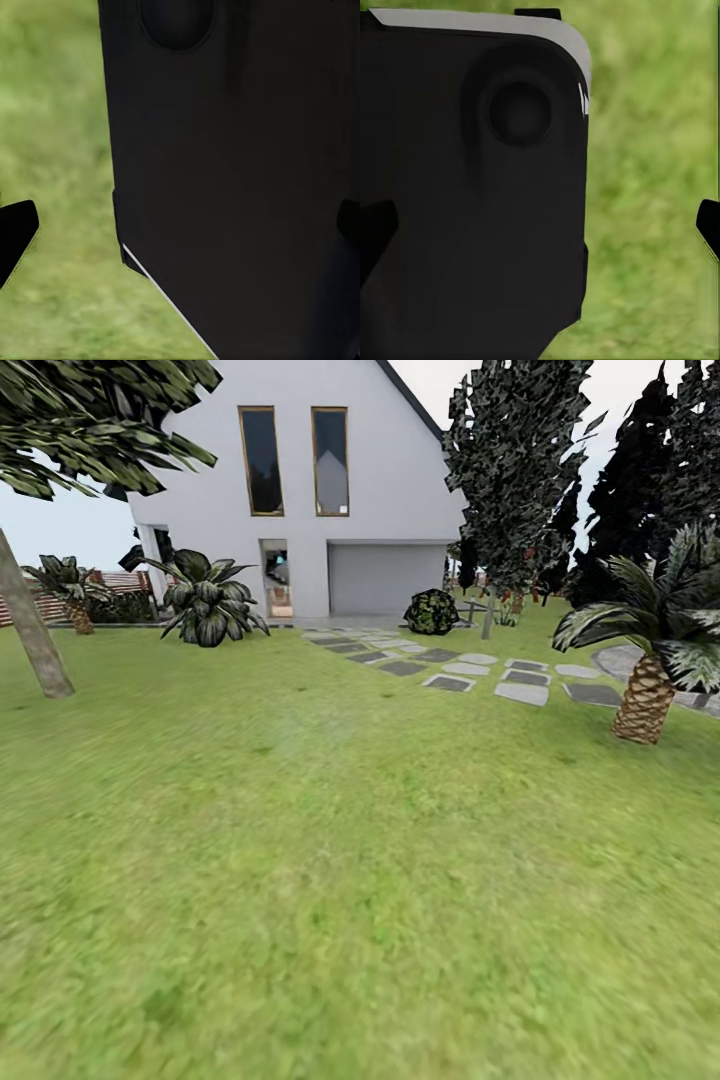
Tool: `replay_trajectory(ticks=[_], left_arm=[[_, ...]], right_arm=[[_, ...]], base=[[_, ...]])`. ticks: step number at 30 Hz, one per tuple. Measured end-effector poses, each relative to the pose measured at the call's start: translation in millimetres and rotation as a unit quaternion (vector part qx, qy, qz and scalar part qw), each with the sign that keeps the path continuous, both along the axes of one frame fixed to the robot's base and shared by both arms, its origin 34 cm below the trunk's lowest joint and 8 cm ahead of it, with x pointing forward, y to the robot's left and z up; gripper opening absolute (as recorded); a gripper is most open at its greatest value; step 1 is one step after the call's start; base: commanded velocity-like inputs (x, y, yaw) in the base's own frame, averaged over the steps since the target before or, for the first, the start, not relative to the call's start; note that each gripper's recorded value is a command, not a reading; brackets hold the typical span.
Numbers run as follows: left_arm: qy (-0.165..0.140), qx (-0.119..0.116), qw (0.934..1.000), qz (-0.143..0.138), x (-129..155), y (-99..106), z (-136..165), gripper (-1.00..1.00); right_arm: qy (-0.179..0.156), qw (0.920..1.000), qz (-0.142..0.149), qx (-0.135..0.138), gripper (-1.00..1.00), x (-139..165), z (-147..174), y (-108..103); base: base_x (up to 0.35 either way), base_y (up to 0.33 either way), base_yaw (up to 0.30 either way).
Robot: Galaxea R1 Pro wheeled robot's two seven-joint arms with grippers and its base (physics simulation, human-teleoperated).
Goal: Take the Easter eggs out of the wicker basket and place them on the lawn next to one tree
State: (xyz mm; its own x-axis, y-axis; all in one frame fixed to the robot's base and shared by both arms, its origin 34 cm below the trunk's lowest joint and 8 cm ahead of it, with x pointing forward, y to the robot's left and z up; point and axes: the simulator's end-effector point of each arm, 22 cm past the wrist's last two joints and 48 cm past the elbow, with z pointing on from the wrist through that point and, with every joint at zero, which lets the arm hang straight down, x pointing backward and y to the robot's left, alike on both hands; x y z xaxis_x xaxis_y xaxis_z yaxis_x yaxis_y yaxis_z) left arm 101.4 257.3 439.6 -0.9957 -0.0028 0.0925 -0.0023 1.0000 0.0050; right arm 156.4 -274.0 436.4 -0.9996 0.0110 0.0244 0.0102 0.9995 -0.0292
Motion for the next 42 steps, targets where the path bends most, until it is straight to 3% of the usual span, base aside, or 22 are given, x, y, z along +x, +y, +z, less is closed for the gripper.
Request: replay_trajectory(ticks=[42], left_arm=[[-0.001, -0.001, 1.0, 0.0, 0.4, -1.2, 0.0, 1.0]], right_arm=[[0.0, 1.0, 0.002, 0.0, 1.0, -0.2, 0.0, 0.0]], base=[[0.342, 0.0, -0.001]])
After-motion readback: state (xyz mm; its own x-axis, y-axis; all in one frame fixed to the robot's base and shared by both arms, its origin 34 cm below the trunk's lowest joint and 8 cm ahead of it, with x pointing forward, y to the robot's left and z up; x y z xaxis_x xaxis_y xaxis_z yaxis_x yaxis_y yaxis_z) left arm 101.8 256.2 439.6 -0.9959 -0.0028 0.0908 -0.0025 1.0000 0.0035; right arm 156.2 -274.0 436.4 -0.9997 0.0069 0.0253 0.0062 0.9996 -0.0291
